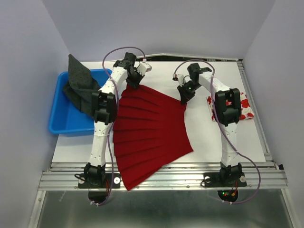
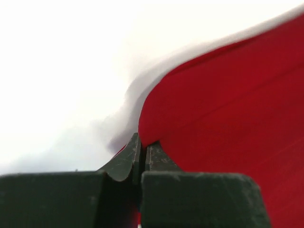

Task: Fold and stack the skirts
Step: Fold the skirt

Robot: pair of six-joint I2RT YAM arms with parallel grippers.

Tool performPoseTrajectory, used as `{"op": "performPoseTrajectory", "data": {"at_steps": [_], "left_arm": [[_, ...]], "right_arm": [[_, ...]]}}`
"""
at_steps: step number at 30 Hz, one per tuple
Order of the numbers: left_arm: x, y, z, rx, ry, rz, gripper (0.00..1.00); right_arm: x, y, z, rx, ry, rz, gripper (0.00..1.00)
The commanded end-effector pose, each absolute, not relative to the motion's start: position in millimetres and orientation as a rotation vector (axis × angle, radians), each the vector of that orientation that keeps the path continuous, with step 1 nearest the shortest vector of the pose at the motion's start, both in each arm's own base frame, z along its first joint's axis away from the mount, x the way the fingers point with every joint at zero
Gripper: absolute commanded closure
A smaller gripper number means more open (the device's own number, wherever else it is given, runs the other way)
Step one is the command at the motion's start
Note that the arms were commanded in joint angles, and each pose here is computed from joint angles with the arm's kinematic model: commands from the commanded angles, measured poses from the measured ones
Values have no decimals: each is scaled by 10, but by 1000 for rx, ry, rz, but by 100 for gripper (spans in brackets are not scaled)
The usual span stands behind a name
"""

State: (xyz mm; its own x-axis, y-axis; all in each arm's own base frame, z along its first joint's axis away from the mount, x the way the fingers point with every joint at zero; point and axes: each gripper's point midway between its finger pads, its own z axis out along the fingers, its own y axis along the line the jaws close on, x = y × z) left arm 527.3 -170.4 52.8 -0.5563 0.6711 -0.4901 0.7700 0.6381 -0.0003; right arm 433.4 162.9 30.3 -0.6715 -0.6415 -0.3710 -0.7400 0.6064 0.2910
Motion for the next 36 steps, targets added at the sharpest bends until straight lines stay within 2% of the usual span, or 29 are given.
{"op": "performPoseTrajectory", "data": {"at_steps": [1,2,4,8,9,10,12,13,14,15,16,18,19,20,22,23,25,26,28,29,33,34,35,36], "left_arm": [[5950,-1452,1234,870,2226,-21,100],[5985,-1419,1476,847,2173,10,100],[6021,-1350,1585,814,2130,46,100],[5857,-1260,2213,768,2030,57,100],[5739,-1248,2135,779,2052,45,100],[5698,-1236,2201,787,2025,54,100],[5442,-1196,2367,799,1996,52,100],[5345,-1185,2383,820,1992,54,100],[5208,-1159,2589,821,1956,60,100],[5066,-1127,2414,846,1997,55,100],[4920,-1094,2554,864,1967,68,100],[4652,-1054,2288,919,2020,52,100],[4545,-1042,2235,930,2031,46,100],[4401,-1027,2332,932,2010,40,100],[4077,-1068,2017,989,2063,-12,100],[3930,-1089,2096,993,2033,-19,100],[3574,-1196,1713,1075,2072,-50,100],[3429,-1237,1752,1085,2039,-46,100],[3018,-1405,1323,1188,2071,-70,100],[2809,-1401,1132,1219,2095,-88,100],[2431,-1416,838,1264,2173,-212,100],[2370,-1397,807,1285,2185,-216,97],[2348,-1414,835,1308,2166,-225,89],[2304,-1433,843,1328,2165,-234,82]], "right_arm": [[4953,1324,751,-927,2485,370,100],[5027,1319,814,-919,2459,346,100],[5169,1220,967,-896,2417,281,100],[5324,1143,1377,-898,2286,194,100],[5266,1145,1355,-904,2284,203,100],[5217,1175,1590,-902,2227,212,100],[5100,1192,1601,-923,2191,226,100],[5041,1202,1823,-930,2126,218,99],[4961,1257,1855,-973,2098,217,99],[4814,1302,1718,-1010,2107,243,99],[4716,1282,1857,-1039,2061,223,99],[4531,1354,1821,-1095,2040,226,99],[4352,1384,1626,-1134,2069,246,99],[4309,1370,1625,-1154,2040,231,99],[4119,1468,1693,-1201,1976,221,99],[3985,1470,1501,-1241,1977,222,99],[3842,1562,1550,-1288,1890,186,99],[3648,1541,1288,-1353,1904,183,99],[3527,1622,1283,-1405,1813,118,99],[3359,1569,1039,-1456,1827,104,99],[3197,1568,1036,-1511,1702,37,99],[3123,1524,935,-1525,1706,31,99],[3100,1508,977,-1534,1678,15,99],[3056,1493,949,-1544,1675,16,89]]}}
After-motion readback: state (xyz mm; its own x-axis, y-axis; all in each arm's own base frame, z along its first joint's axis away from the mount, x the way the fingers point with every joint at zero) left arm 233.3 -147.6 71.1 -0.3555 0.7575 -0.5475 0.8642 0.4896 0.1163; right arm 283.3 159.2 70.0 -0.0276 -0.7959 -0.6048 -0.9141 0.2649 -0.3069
